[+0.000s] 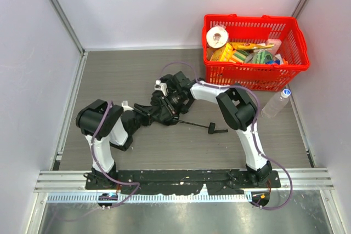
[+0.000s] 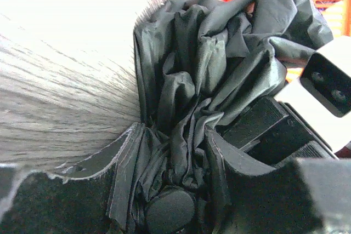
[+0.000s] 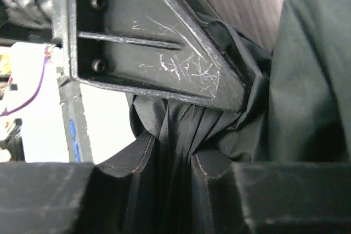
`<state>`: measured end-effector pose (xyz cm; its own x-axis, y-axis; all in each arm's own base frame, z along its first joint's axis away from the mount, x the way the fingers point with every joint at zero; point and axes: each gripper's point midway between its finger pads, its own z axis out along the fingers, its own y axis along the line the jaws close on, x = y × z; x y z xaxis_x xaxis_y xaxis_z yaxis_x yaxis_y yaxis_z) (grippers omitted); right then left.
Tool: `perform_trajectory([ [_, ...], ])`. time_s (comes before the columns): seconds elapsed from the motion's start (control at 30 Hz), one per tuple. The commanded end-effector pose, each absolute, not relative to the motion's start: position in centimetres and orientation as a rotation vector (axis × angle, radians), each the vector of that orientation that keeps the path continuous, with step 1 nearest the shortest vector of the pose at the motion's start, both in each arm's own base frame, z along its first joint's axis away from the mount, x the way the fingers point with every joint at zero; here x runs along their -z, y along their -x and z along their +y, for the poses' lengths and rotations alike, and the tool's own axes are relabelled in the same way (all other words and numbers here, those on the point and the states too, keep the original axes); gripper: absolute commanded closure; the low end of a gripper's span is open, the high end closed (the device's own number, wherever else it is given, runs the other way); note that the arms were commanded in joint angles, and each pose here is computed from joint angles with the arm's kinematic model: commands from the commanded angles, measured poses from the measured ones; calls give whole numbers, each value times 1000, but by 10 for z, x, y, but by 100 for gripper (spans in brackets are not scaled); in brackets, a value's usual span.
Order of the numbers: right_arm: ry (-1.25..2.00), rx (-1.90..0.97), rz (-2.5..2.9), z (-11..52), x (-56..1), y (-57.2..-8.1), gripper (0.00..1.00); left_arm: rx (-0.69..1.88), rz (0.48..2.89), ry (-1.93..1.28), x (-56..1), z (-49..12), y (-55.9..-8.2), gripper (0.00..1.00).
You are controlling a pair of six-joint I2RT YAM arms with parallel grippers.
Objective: Put away the umbrella
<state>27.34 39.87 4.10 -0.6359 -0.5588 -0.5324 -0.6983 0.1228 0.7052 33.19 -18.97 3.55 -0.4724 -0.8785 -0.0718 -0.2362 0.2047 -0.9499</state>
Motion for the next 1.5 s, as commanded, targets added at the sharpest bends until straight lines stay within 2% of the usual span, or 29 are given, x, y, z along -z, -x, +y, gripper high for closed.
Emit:
perform_trajectory([
  [0.0,876,-903,2560,371,-21,-304,67,1183,1844,1024,-13,-176,-330,100],
  [0.1,592,-654,2579,350,-47,-317,53,1194,1833,1033,-7,-174,-324,100],
  [0.27,225,-396,2512,344,-101,-297,48,1158,1840,1047,-1,-168,-319,100],
  [0.3,108,-353,2472,341,-109,-299,39,1149,1831,1053,-2,-165,-319,100],
  [0.33,97,-346,2460,344,-114,-285,36,1149,1830,1043,-5,-165,-318,100],
  [0.37,21,-343,2430,343,-120,-286,21,1148,1830,1041,-6,-165,-317,100],
  [0.5,-125,-435,2344,337,-135,-275,21,1120,1815,1062,-8,-160,-317,100],
  [0.57,-128,-599,2313,360,-145,-258,24,1111,1825,1064,-7,-160,-317,100],
  [0.6,-145,-586,2285,360,-149,-259,28,1104,1826,1068,-6,-159,-317,100],
  [0.77,-165,-638,2252,391,-135,-263,35,1101,1821,1100,-3,-157,-316,100],
  [0.87,-139,-633,2258,406,-130,-270,40,1110,1817,1100,-5,-159,-317,100],
  [1.07,-148,-550,2323,409,-100,-266,43,1096,1823,1087,-8,-158,-318,100],
  [1.13,-139,-494,2317,404,-92,-270,49,1097,1822,1085,-9,-159,-319,100],
  [1.2,-134,-466,2316,403,-87,-272,59,1098,1818,1085,-10,-158,-319,100],
  [1.23,-137,-454,2316,402,-84,-273,69,1097,1819,1086,-10,-158,-319,100],
  [1.3,-127,-431,2319,397,-87,-271,79,1093,1821,1087,-10,-158,-318,100],
  [1.33,-126,-428,2314,394,-89,-270,81,1090,1826,1084,-9,-158,-318,100],
  [1.43,-69,-394,2342,381,-81,-261,99,1089,1836,1089,-7,-159,-318,100],
  [1.47,-54,-397,2341,377,-84,-258,99,1095,1837,1099,-7,-160,-318,100],
])
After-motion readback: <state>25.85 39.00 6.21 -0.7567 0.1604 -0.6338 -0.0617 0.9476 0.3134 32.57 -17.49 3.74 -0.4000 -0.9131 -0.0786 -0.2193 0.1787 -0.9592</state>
